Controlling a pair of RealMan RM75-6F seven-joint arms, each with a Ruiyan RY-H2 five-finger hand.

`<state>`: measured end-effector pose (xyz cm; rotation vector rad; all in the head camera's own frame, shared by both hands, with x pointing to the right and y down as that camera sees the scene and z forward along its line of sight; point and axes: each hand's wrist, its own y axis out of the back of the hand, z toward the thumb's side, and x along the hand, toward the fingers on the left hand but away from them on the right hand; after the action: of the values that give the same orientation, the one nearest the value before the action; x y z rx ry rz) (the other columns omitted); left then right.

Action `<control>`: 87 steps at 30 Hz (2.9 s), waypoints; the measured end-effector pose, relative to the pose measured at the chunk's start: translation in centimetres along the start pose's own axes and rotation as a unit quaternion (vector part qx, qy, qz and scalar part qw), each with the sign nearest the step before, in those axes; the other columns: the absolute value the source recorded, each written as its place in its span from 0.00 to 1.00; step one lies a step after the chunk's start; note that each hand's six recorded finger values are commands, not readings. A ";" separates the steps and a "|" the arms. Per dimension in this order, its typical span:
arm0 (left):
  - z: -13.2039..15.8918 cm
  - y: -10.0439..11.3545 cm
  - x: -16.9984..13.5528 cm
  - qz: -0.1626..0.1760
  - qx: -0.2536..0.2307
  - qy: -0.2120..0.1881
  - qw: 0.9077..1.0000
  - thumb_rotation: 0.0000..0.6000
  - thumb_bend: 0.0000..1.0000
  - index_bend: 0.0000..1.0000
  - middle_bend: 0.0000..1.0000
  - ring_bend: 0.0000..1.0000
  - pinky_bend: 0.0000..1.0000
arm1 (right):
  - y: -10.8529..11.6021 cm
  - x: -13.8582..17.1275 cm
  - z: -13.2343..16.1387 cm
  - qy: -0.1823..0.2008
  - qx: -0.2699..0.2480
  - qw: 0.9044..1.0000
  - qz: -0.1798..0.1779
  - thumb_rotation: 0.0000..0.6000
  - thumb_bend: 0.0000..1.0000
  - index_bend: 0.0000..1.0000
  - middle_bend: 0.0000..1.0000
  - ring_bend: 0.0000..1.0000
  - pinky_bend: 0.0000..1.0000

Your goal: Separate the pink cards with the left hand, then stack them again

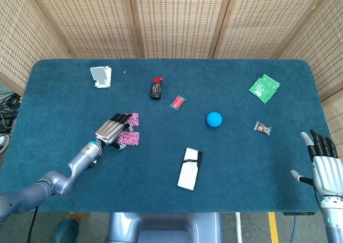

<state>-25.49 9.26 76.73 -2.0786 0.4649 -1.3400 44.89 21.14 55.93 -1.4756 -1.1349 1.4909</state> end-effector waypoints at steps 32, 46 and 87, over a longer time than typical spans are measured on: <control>-3.8 3.5 4.4 0.020 -0.101 0.102 0.989 1.00 0.27 0.64 0.00 0.00 0.00 | -0.3 -0.2 0.1 0.001 0.000 1.000 0.006 1.00 0.00 0.00 0.00 0.00 0.00; -3.2 3.5 4.4 0.020 -0.095 0.091 0.991 1.00 0.25 0.26 0.00 0.00 0.00 | -0.2 -0.1 0.1 0.001 0.001 1.000 0.006 1.00 0.00 0.00 0.00 0.00 0.00; -11.9 6.0 -26.1 0.271 -0.174 0.181 0.929 1.00 0.04 0.00 0.00 0.00 0.00 | 0.6 0.2 0.7 0.027 0.009 0.999 -0.027 1.00 0.00 0.00 0.00 0.00 0.00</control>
<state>-47.13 16.47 58.33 -1.7510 1.4145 -1.3550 44.21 21.01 55.24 -1.4531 -1.1187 1.4133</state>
